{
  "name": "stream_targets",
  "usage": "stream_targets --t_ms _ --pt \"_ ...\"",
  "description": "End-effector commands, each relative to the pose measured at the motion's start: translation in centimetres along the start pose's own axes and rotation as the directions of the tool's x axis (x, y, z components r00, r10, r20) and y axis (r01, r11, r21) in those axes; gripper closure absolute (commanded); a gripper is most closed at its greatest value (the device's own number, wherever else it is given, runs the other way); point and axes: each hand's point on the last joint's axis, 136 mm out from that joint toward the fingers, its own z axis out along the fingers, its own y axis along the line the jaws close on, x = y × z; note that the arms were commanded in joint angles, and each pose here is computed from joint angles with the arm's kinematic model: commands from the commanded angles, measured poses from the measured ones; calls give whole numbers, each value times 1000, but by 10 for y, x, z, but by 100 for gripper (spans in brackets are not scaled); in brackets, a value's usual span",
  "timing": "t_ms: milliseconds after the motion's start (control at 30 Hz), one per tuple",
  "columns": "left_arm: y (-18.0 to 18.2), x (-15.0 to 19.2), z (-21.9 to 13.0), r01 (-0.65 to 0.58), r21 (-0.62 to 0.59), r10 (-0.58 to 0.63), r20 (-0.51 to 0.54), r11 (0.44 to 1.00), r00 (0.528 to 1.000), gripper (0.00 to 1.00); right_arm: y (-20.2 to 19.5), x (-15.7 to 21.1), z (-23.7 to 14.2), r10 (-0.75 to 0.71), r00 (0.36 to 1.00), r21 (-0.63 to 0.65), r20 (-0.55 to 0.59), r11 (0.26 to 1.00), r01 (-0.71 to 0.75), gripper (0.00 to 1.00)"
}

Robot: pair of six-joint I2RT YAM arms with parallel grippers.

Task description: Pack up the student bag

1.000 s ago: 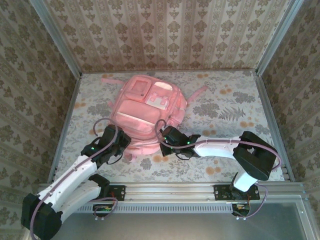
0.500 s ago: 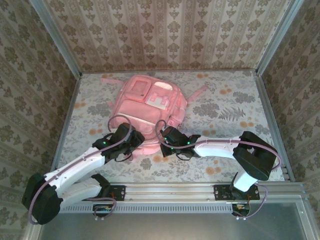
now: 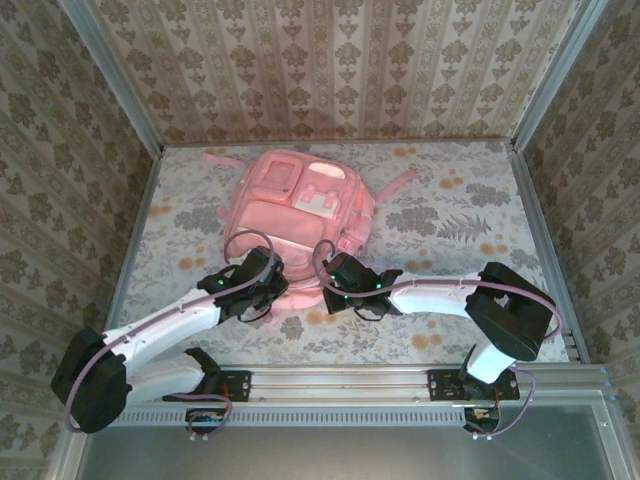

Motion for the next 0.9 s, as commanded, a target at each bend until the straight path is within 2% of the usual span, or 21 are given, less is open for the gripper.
stream_targets --t_ms 0,133,867 --pt "-11 -21 -15 -1 33 -2 82 999 997 94 -9 7 -3 0 1000 19 -9 1000 0 100" --pt "-6 -27 -20 10 37 -13 102 999 995 100 -20 9 -4 11 1000 38 -9 999 -11 100" --pt "13 -35 -29 37 31 -40 119 999 992 100 -84 -14 -9 83 997 126 -7 989 -81 100"
